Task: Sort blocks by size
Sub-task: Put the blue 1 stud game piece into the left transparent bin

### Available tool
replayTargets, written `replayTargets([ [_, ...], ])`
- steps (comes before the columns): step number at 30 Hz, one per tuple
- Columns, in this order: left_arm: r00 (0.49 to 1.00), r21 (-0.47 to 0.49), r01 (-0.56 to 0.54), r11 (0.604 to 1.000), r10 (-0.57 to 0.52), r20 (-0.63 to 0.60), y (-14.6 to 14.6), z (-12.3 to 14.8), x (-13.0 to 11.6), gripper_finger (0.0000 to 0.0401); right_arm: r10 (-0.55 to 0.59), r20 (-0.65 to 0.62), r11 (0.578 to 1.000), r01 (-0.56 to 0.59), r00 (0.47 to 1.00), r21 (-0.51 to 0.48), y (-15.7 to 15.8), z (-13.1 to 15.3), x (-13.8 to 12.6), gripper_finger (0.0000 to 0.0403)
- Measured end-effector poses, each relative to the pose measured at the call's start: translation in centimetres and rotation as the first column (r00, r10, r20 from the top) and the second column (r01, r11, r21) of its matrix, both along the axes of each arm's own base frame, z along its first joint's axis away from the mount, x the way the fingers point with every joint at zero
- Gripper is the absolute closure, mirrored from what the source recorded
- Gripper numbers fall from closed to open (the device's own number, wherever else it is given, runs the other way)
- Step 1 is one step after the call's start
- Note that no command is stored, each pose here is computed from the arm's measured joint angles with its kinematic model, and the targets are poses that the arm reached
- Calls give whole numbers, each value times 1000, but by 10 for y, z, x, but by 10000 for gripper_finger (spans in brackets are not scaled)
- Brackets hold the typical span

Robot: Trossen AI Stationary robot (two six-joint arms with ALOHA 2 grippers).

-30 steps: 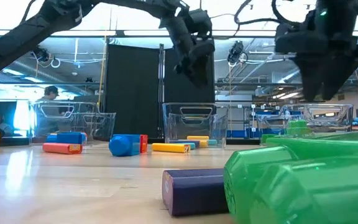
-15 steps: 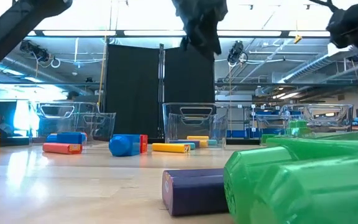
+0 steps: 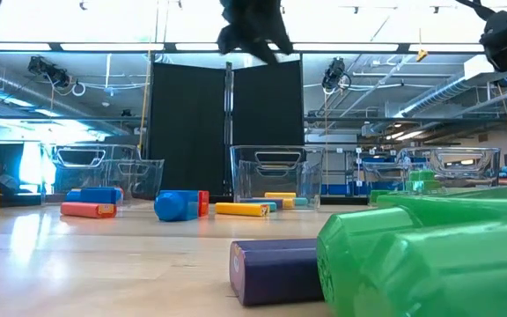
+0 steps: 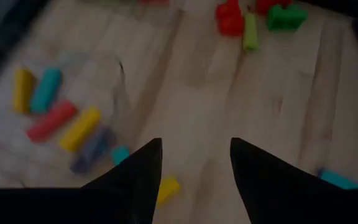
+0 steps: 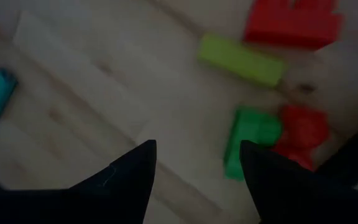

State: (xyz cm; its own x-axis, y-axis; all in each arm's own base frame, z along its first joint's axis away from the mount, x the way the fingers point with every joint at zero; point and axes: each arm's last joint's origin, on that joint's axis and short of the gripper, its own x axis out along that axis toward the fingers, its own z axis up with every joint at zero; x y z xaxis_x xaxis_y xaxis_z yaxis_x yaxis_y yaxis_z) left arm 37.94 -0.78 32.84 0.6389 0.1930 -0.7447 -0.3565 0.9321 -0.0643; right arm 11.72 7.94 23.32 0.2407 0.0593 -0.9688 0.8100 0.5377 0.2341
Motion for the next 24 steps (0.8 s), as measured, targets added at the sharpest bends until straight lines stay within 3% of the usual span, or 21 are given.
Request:
replayTargets([
  [4,998,-58,-53,997,55,31,-15,-22,-30,203,81,-24,997,-81,996,14,16,-3,8,160],
  [8,995,-105,-87,991,91,41,-30,-43,-58,203,230,-33,973,-231,973,-4,39,5,19,160],
  [16,992,-172,-123,977,122,-15,-57,-74,-91,203,538,-32,843,-538,843,11,93,25,32,160],
  [21,995,-182,-97,978,96,-16,-72,-83,-97,203,599,-90,800,-591,796,99,118,16,27,160],
  [24,997,-180,-76,981,74,-15,-80,-84,-99,203,661,-108,749,-641,743,168,134,7,21,158],
])
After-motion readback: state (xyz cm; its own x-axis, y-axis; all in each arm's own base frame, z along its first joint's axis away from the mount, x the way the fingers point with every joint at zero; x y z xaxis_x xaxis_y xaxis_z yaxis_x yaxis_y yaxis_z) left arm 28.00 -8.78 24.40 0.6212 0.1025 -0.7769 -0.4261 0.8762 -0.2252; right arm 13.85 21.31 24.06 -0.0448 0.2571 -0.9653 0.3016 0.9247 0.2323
